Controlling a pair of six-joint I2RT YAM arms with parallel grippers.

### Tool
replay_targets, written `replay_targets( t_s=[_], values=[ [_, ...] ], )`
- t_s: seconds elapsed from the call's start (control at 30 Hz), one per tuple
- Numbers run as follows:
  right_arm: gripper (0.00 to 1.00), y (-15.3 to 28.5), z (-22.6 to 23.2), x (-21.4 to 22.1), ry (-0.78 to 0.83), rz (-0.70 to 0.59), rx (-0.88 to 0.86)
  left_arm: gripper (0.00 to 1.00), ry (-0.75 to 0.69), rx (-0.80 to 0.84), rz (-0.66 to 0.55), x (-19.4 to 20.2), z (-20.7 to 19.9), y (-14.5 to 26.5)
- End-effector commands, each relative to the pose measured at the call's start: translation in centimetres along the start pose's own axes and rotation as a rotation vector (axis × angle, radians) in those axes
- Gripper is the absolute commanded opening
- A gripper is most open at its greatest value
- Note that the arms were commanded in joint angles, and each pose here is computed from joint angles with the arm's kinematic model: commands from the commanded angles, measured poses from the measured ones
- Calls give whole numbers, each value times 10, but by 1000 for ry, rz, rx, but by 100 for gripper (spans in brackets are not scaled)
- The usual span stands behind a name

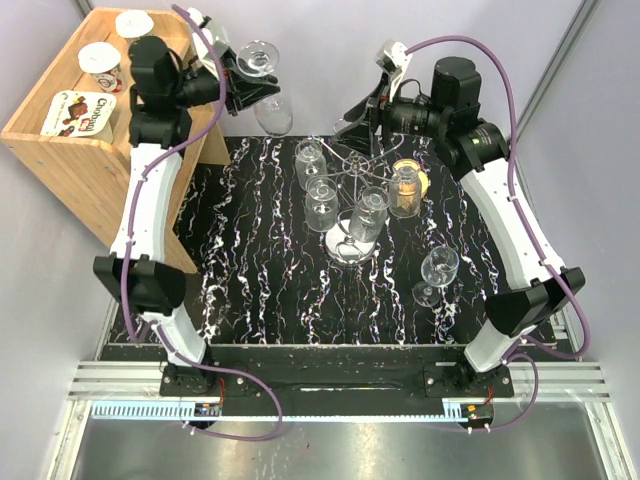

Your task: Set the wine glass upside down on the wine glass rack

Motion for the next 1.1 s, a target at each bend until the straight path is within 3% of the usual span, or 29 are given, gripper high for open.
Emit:
replay_targets(
  t_s=[0.0, 0.3, 0.63, 1.07],
  values=[
    [78, -1, 17, -29, 78, -55, -38, 0, -64, 69, -73, -73, -58, 12],
    [82, 19, 59, -64, 91, -136, -176, 0, 37, 235, -106, -94, -127, -11],
    [90, 63, 104, -101, 135, -214, -237, 0, 133, 334, -89, -76, -128, -48],
    [88, 66, 78, -109, -117, -313, -63, 0, 124, 394, -94, -73, -139, -75]
  ],
)
Point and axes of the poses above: each gripper's point midway between its finger pads, its own y axis back along the fingers, its own z axis along the line the jaws close on, x = y × z, the point moved 8 cm from there along y, back along the fingers, and after that the axes turned 2 degrees about y, right-handed, at the moved point
